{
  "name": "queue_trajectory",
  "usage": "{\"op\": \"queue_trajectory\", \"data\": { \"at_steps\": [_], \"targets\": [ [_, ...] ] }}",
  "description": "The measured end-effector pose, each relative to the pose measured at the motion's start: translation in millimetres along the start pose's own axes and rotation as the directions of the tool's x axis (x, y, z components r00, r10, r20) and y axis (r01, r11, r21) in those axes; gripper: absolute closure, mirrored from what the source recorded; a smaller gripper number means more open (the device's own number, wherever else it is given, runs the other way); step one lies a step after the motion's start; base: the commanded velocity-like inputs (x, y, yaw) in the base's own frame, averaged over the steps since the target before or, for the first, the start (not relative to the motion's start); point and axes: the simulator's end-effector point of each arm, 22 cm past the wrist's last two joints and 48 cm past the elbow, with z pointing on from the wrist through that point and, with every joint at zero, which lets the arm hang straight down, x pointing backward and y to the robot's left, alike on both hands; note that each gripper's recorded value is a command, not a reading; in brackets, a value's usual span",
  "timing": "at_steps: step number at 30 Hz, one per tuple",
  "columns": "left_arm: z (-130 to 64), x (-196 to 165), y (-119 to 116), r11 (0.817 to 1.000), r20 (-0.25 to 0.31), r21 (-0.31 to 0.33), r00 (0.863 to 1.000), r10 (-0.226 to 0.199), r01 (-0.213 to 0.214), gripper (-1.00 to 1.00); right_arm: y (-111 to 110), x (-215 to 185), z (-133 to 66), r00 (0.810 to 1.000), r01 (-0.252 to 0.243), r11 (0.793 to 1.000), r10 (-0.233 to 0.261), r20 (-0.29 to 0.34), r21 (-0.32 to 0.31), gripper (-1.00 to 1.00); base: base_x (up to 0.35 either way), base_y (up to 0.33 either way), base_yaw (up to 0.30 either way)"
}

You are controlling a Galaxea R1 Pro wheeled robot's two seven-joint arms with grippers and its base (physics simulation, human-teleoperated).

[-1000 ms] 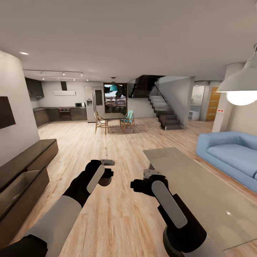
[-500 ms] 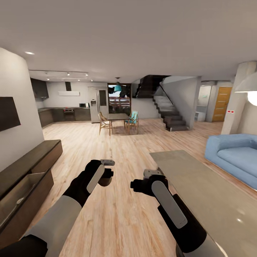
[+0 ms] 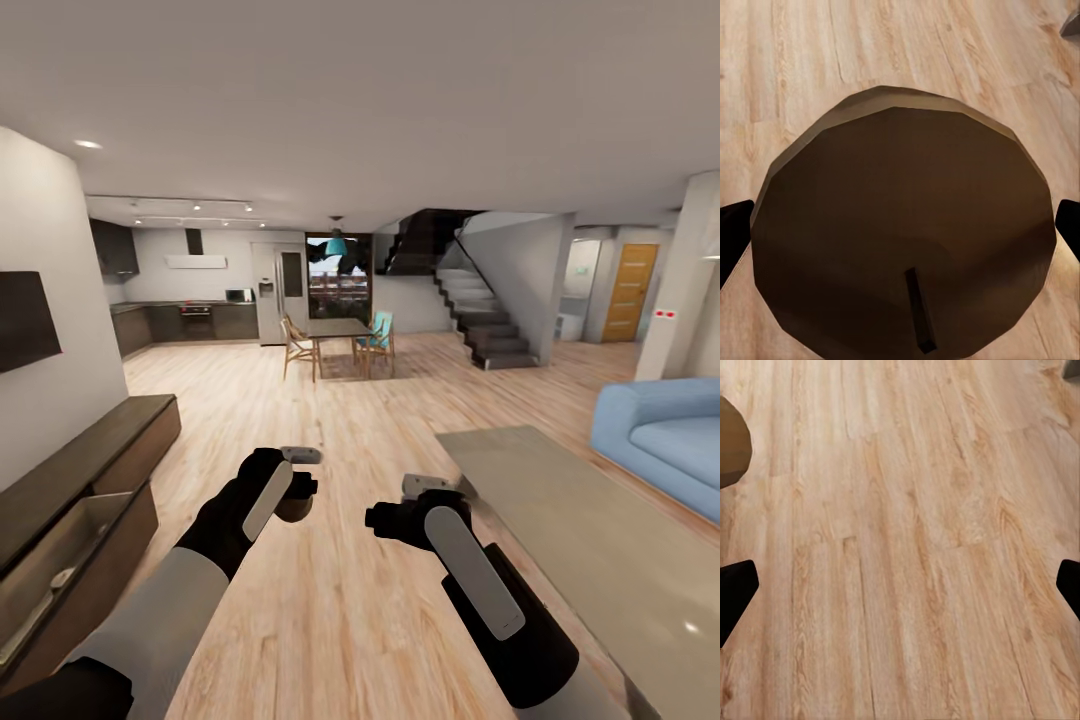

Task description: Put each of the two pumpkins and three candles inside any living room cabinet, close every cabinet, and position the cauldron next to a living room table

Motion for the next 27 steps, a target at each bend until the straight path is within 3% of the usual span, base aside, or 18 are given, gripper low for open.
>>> {"op": "queue_trajectory", "data": {
  "at_steps": [13,27],
  "targets": [
    [-0.2,-0.2,0.4,1.000,0.002,-0.004,1.000,0.005,-0.005,1.00,-0.1,0.1,-0.1,1.000,0.002,1.000,-0.002,-0.001,0.001,-1.00,0.304,0.129,0.252],
    [-0.2,-0.3,0.0,1.000,0.003,-0.004,1.000,0.006,-0.006,1.00,0.0,0.1,-0.1,1.000,0.002,1.000,-0.002,0.000,0.000,-1.00,0.337,0.003,0.026]
  ]
}}
